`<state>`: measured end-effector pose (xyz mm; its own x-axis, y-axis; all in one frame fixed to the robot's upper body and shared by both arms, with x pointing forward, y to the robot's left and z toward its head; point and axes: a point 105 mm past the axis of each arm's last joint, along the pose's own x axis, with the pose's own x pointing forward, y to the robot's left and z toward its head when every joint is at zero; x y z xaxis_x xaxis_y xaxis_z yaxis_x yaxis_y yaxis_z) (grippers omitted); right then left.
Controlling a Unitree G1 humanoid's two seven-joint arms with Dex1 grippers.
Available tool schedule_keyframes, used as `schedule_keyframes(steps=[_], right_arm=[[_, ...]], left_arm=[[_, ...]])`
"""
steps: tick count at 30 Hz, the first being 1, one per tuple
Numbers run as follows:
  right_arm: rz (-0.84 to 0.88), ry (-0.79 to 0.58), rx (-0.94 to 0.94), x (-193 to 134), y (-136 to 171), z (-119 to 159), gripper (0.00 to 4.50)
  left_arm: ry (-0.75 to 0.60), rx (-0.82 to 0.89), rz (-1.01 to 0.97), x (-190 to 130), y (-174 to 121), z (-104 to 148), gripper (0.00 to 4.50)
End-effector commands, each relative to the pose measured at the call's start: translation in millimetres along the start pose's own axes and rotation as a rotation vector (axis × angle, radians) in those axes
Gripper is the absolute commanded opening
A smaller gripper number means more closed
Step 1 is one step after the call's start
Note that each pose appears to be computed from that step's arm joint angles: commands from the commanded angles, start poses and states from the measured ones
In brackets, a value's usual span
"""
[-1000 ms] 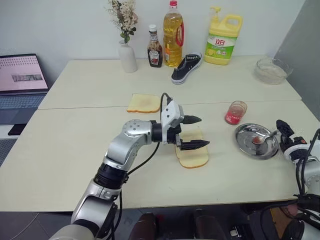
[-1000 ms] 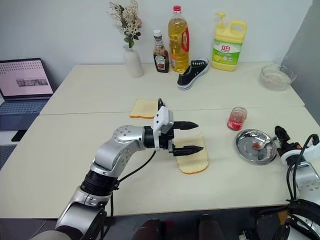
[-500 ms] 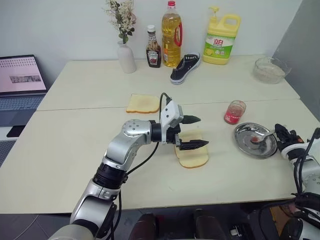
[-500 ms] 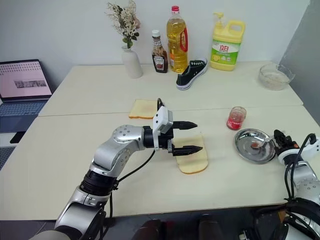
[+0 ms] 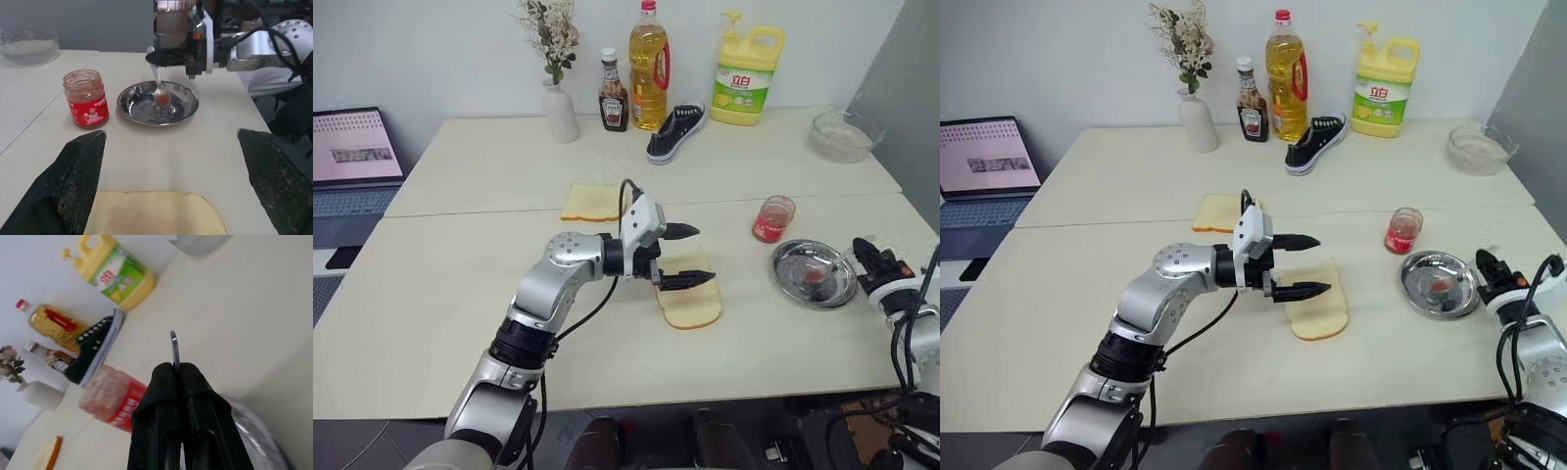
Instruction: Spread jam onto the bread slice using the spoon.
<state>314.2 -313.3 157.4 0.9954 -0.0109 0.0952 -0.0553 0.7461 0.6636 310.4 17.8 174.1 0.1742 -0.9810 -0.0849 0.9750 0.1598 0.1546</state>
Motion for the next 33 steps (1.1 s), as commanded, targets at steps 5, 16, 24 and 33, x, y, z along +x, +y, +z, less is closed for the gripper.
schedule_keyframes(steps=[5,16,24,33], right_arm=[[0.141,-0.117,-0.223,6,93,33,0.03],[0.088,-0.260,-0.452,64,115,50,0.03],[0.093,-0.243,-0.530,86,109,30,0.03],[0.114,-0.215,-0.583,96,107,11,0.03]], left_arm=[[-0.059,0.028,0.066,-10,13,17,4.50],[-0.104,0.046,0.096,1,19,26,4.50],[-0.095,0.050,0.131,-7,19,24,4.50],[-0.091,0.052,0.155,-10,18,25,4.50]])
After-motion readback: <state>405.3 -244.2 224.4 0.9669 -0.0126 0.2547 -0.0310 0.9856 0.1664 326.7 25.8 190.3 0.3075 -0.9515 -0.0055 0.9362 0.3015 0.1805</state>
